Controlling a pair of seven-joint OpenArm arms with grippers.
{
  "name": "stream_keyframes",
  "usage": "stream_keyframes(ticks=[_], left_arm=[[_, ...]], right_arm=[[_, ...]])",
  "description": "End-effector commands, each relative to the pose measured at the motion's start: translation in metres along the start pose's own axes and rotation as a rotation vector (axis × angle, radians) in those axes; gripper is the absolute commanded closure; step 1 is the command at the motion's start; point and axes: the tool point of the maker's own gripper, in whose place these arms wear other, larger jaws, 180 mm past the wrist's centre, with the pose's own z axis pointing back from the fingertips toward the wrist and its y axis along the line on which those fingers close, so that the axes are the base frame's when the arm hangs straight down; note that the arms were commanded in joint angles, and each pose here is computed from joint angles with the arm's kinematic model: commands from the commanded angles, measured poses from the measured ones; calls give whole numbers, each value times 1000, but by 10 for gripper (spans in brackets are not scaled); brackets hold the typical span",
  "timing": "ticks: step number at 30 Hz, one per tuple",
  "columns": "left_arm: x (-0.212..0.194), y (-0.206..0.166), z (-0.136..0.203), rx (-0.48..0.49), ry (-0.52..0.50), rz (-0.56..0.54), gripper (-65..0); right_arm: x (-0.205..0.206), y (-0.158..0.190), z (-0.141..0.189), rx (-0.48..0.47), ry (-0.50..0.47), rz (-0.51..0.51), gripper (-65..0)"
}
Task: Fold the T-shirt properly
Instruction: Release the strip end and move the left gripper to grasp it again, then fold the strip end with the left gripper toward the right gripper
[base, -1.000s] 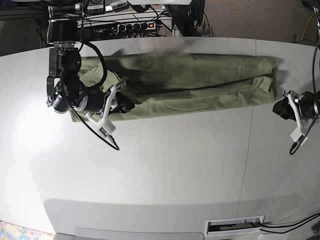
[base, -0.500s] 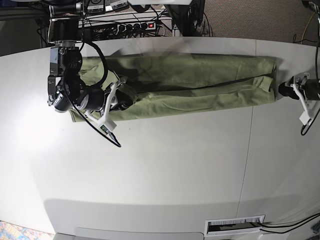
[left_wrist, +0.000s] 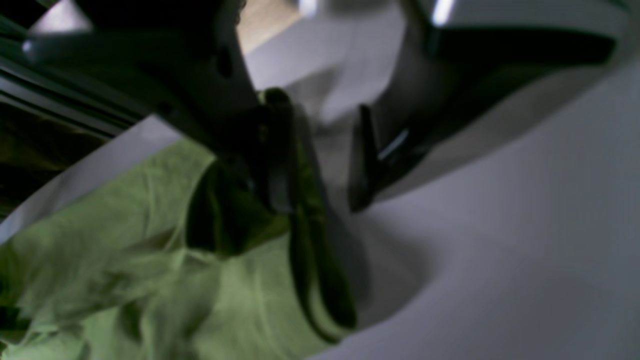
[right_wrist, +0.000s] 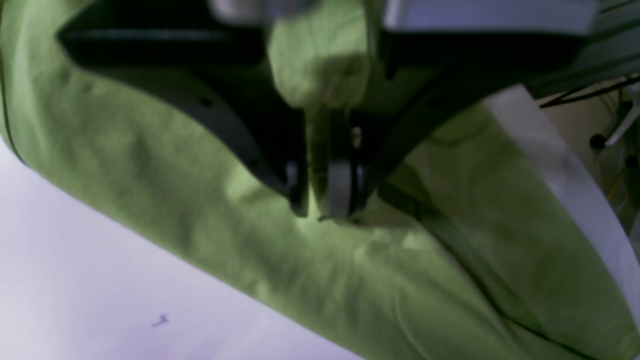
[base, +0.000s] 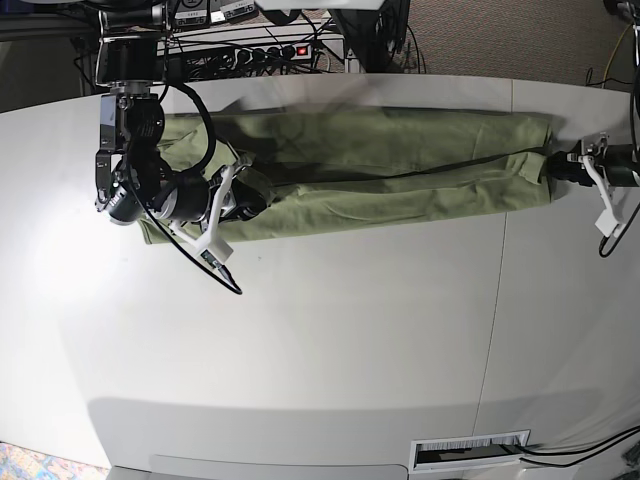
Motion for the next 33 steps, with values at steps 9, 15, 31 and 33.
stream_keyframes(ticks=[9, 15, 31, 33], left_arm=[[-5, -30, -25, -116, -9, 15, -198], [-3, -34, -27, -130, -16, -3, 0], [29, -91, 4, -299, -38, -284, 0], [34, -115, 0, -341, -66, -356, 0]], right_arm=[[16, -1, 6, -3, -48, 22, -72], [16, -1, 6, -4, -47, 23, -72], [8, -30, 5, -177, 9, 91, -39], [6, -31, 4, -187, 25, 105, -34]])
